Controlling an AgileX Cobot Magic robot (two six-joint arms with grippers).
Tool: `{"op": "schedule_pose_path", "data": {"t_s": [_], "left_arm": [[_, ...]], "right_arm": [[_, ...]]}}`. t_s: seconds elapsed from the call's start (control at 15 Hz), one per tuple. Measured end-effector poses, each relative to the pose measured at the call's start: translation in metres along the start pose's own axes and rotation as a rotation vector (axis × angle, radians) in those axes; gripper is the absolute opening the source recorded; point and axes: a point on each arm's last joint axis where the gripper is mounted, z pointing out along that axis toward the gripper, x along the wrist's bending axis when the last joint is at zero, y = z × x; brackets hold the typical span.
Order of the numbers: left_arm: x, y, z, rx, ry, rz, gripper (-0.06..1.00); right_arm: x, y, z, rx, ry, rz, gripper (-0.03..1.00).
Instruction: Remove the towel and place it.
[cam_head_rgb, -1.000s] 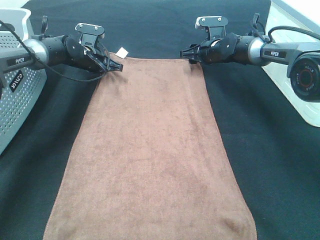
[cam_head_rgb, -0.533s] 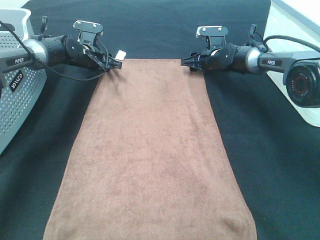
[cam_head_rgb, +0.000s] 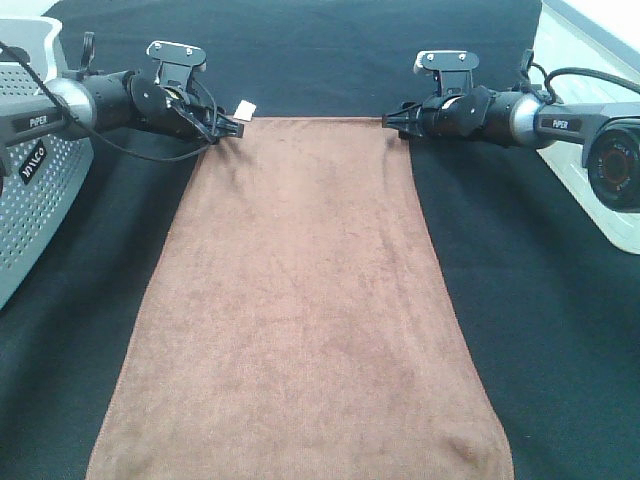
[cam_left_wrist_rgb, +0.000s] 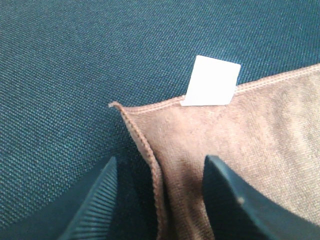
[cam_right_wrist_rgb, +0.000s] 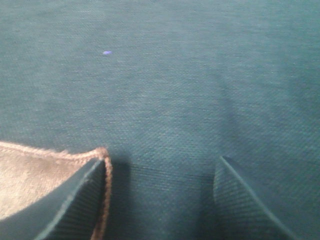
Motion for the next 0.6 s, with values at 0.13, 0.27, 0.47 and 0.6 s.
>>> {"op": "schedule_pose_path", "data": {"t_s": [0.13,0.27,0.47,0.6], "left_arm": [[0.0,0.0,0.0,0.0,0.0,0.0,0.5],[0.0,0.002,-0.001,-0.003,0.0,0.0,0.5],[0.0,0.028,-0.017,-0.032,-0.005,0.002,0.6],[0.0,0.041,-0.027,-0.033,-0.013,0.004,0.67]], "right_arm": [[0.0,0.0,0.0,0.001,0.001,0.0,0.58],[0.001,0.011,-0.006,0.002,0.008,0.002,0.58],[0.008,0.073,-0.048,-0.033,0.047,0.024,0.58],[0.011,0.093,-0.066,-0.028,0.066,0.021,0.58]]}}
